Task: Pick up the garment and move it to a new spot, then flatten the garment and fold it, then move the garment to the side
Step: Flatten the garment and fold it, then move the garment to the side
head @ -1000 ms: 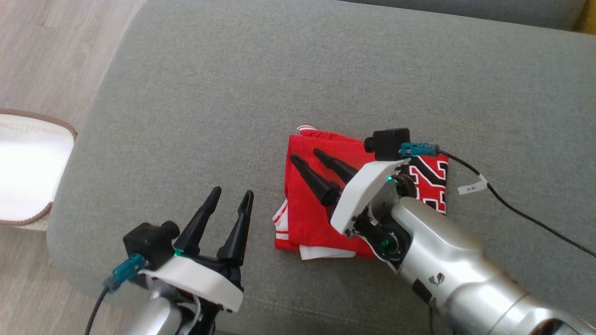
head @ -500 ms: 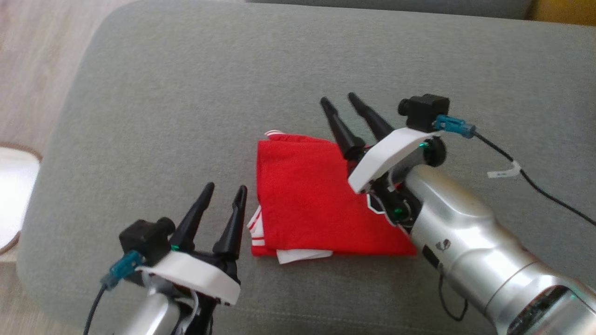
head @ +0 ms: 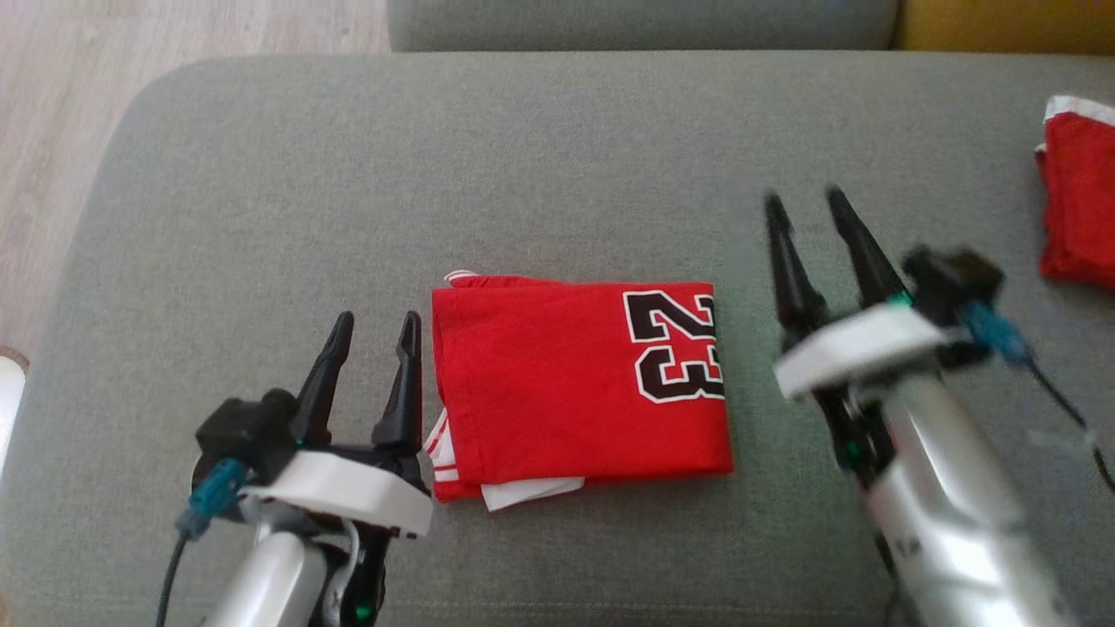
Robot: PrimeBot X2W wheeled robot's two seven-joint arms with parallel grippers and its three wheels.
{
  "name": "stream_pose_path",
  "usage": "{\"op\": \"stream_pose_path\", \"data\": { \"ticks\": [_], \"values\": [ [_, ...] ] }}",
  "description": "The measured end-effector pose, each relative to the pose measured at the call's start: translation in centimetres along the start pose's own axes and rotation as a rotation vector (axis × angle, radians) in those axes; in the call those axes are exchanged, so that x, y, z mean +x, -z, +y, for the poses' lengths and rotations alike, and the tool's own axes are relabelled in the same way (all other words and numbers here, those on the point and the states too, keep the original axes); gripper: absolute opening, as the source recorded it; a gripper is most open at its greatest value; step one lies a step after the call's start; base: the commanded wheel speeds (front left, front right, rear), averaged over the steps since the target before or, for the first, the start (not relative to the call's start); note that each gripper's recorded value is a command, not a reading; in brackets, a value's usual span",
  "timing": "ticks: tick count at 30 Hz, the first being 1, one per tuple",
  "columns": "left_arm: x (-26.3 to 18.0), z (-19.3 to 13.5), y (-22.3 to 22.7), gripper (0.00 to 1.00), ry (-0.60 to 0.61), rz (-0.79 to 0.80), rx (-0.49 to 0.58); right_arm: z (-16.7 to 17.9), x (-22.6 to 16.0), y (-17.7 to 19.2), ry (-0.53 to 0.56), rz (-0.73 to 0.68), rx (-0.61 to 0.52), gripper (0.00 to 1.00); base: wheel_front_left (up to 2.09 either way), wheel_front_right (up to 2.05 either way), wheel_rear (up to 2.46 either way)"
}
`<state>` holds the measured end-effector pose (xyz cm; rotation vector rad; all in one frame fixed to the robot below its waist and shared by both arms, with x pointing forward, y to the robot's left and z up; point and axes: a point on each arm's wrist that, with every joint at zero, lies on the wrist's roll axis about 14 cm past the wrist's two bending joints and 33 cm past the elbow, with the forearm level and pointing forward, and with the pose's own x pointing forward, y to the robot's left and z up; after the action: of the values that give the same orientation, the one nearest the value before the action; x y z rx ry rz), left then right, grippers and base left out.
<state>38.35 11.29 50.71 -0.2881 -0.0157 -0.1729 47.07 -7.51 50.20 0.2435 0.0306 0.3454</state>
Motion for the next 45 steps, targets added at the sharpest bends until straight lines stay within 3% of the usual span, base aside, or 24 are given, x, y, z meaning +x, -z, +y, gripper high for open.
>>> {"op": "stream_pose_path", "data": {
  "ticks": [5, 16, 45],
  "values": [
    [-0.9, 0.1, 0.2, 1.00, -0.017, -0.004, 0.019, -2.4, -3.9, -0.1, 0.092, -0.037, -0.052, 1.00, 0.00, 0.00, 0.00],
    [-2.1, 0.7, 0.8, 1.00, -0.041, 0.004, 0.054, -3.6, -8.3, 0.1, 0.166, -0.062, -0.051, 1.00, 0.00, 0.00, 0.00],
    [-1.9, 1.4, 1.2, 1.00, -0.055, 0.005, 0.063, -4.1, -9.2, 2.1, 0.189, 0.009, -0.055, 1.00, 0.00, 0.00, 0.00]
  ]
}}
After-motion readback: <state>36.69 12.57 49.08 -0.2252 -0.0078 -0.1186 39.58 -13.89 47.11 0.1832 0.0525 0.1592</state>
